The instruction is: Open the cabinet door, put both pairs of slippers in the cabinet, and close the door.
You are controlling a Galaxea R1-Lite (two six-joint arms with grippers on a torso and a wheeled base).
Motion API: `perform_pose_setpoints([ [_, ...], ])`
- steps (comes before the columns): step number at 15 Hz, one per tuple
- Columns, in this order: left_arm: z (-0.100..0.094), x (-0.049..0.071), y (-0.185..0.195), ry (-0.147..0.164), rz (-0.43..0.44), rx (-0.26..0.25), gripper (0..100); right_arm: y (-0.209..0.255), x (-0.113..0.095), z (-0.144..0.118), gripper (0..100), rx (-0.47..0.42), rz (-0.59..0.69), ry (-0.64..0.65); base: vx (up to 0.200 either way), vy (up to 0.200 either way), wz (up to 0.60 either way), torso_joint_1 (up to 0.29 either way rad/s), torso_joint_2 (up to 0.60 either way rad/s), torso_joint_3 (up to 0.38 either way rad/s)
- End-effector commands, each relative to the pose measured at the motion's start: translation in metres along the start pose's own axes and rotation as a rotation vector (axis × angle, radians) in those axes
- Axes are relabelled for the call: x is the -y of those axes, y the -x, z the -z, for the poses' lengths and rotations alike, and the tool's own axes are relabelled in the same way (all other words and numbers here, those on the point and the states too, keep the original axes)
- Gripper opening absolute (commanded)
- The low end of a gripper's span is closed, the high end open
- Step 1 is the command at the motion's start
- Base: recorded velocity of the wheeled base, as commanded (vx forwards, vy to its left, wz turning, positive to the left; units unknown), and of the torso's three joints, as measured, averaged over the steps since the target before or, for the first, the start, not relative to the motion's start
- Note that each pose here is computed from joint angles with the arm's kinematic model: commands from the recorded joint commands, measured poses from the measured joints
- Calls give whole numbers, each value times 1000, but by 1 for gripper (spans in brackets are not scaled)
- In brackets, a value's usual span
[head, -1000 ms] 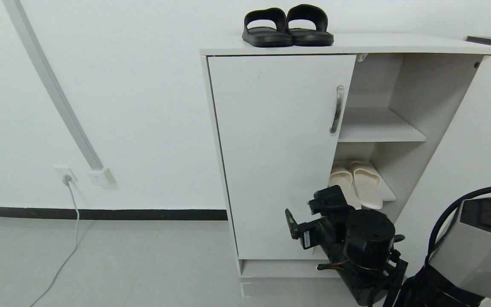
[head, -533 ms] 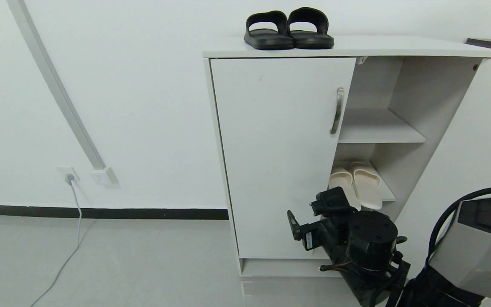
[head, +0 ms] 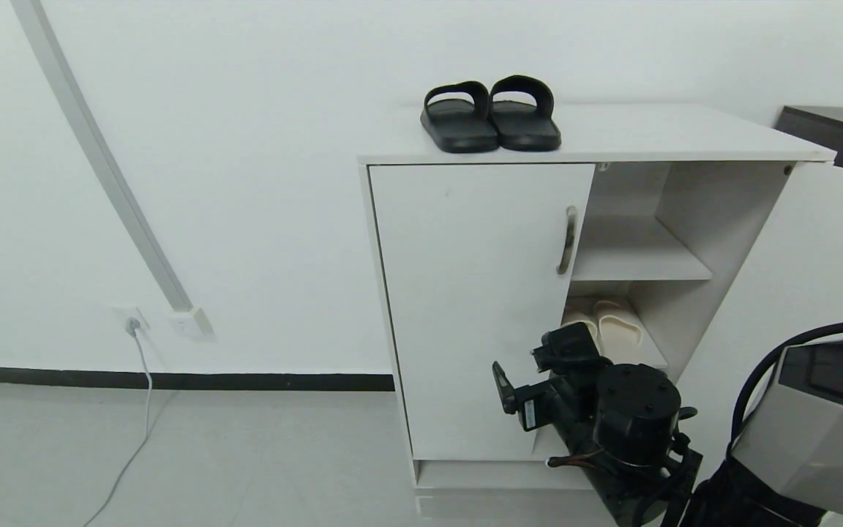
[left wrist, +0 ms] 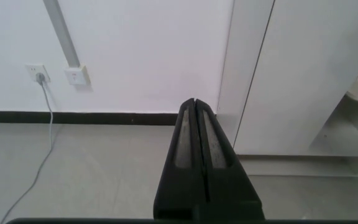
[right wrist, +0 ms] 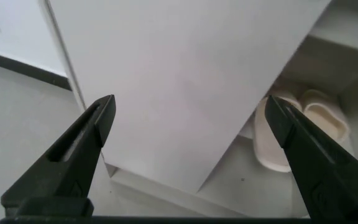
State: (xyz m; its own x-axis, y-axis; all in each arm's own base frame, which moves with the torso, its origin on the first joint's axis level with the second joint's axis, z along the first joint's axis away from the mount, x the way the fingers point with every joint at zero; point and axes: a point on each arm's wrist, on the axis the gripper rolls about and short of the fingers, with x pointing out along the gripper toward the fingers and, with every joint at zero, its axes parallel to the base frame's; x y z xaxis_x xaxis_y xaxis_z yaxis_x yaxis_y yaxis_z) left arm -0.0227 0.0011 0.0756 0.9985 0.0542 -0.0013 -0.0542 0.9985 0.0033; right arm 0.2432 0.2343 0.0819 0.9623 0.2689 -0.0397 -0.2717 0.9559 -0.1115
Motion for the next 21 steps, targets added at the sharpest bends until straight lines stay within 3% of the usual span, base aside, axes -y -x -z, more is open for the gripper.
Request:
perform_pose_setpoints([
  [1,0,0,0,0,-1,1,0,0,-1,1,100,-3,-2,2,0,0,0,119,-466,-339],
  [21,0,0,0,0,1,1,0,1,0,4,100,-12,-3,7,0,0,0,194,-508,-317],
])
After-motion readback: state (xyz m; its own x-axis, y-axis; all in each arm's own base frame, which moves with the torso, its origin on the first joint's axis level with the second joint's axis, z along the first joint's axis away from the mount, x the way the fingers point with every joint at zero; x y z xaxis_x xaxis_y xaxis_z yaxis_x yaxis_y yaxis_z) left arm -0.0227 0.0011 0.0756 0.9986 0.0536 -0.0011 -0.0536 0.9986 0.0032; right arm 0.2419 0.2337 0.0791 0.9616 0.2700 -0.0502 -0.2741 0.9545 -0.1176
